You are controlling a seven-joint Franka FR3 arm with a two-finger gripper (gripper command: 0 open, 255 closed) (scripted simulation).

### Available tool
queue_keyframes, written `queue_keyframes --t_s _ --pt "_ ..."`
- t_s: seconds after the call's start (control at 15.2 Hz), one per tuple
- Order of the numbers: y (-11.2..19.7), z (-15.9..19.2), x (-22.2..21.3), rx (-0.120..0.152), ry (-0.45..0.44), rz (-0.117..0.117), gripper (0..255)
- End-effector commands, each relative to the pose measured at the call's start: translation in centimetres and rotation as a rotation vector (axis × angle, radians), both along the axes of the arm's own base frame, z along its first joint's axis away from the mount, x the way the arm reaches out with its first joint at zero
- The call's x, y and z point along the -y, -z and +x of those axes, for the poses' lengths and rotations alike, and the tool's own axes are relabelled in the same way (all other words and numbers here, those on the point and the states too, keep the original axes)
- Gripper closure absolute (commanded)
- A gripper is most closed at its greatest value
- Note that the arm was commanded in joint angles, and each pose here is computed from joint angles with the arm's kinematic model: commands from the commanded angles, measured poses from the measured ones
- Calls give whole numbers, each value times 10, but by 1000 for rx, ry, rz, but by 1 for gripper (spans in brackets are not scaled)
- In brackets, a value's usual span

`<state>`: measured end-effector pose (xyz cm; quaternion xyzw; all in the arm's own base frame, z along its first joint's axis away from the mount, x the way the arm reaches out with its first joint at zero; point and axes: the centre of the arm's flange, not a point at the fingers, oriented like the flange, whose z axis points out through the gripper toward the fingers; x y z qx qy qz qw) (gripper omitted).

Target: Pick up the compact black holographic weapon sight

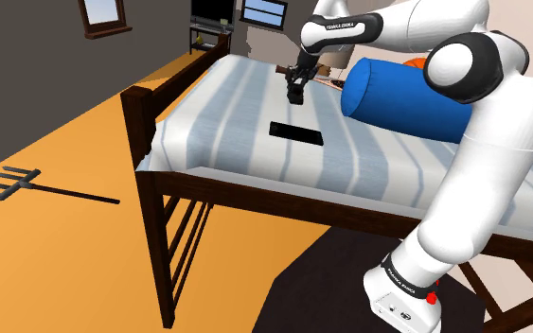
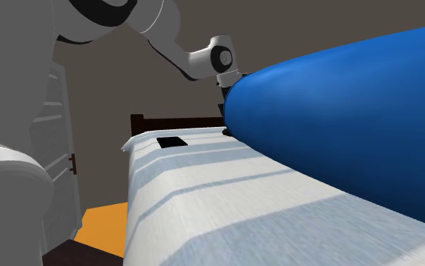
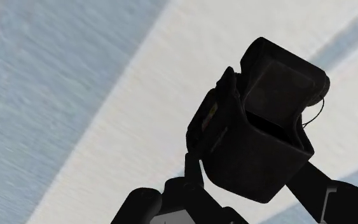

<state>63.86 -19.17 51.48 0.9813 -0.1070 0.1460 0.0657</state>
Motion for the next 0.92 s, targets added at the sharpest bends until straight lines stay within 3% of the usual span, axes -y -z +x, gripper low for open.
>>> queue_keyframes --t_s 0.0,0.86 --pt "-10 0 -1 -1 0 0 255" --pt "-69 0 -1 -1 0 0 255"
